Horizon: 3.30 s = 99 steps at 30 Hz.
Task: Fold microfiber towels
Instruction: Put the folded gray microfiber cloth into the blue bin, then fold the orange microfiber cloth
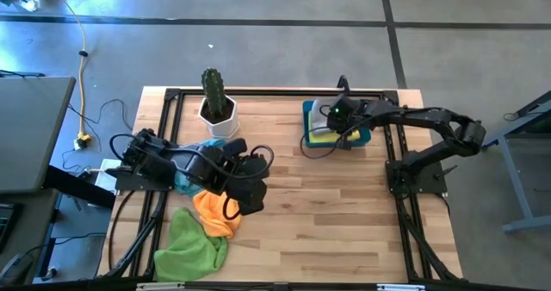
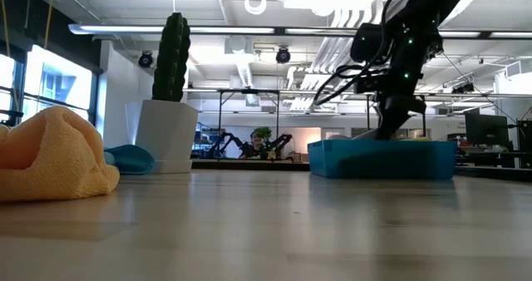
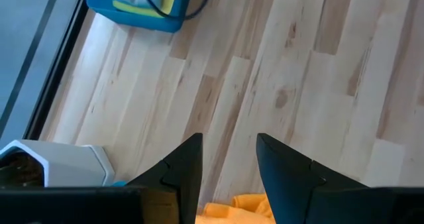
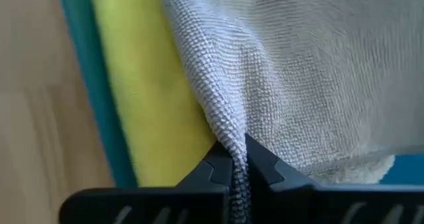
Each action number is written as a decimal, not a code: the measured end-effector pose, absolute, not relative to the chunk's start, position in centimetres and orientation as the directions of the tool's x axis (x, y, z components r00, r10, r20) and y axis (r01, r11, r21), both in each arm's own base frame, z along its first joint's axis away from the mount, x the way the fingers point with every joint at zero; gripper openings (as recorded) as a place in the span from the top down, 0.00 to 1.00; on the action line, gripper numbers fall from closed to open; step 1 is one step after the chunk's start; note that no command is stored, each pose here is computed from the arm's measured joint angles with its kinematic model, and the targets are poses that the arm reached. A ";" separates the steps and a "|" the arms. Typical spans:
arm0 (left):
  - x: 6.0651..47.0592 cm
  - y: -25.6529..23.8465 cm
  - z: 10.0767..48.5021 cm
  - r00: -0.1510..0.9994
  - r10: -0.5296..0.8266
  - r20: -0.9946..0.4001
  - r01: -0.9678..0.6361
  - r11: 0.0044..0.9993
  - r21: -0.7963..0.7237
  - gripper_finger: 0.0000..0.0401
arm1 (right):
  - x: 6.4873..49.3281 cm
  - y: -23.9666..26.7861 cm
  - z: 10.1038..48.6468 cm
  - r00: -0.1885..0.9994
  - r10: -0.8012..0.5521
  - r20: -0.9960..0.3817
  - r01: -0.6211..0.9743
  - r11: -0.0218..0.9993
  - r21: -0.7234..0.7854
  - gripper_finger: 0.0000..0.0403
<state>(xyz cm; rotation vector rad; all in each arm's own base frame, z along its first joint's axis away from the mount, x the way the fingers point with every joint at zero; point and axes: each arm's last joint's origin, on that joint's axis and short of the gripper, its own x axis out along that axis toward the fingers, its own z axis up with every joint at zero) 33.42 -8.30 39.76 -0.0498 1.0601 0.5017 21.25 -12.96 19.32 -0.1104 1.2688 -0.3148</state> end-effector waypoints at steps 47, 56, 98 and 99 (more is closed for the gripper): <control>32.0 -12.9 39.6 0.418 0.268 -0.868 -0.387 0.917 0.097 0.67 | 23.2 -4.8 29.7 0.435 0.015 -0.900 0.293 0.943 0.157 0.63; 28.6 -14.5 37.2 0.367 0.343 -0.865 -0.548 0.831 0.097 0.67 | 24.6 4.5 29.6 0.684 -0.035 -0.729 0.176 0.977 0.118 0.63; 27.0 -10.0 16.1 0.083 0.171 -0.982 -0.953 0.302 -0.029 0.67 | 21.6 13.7 27.6 0.748 0.150 -0.646 0.041 0.962 0.271 0.63; 27.1 -10.0 16.0 0.105 0.168 -0.980 -0.954 0.295 -0.051 0.67 | 21.5 13.8 27.7 0.751 0.144 -0.644 0.042 0.963 0.265 0.63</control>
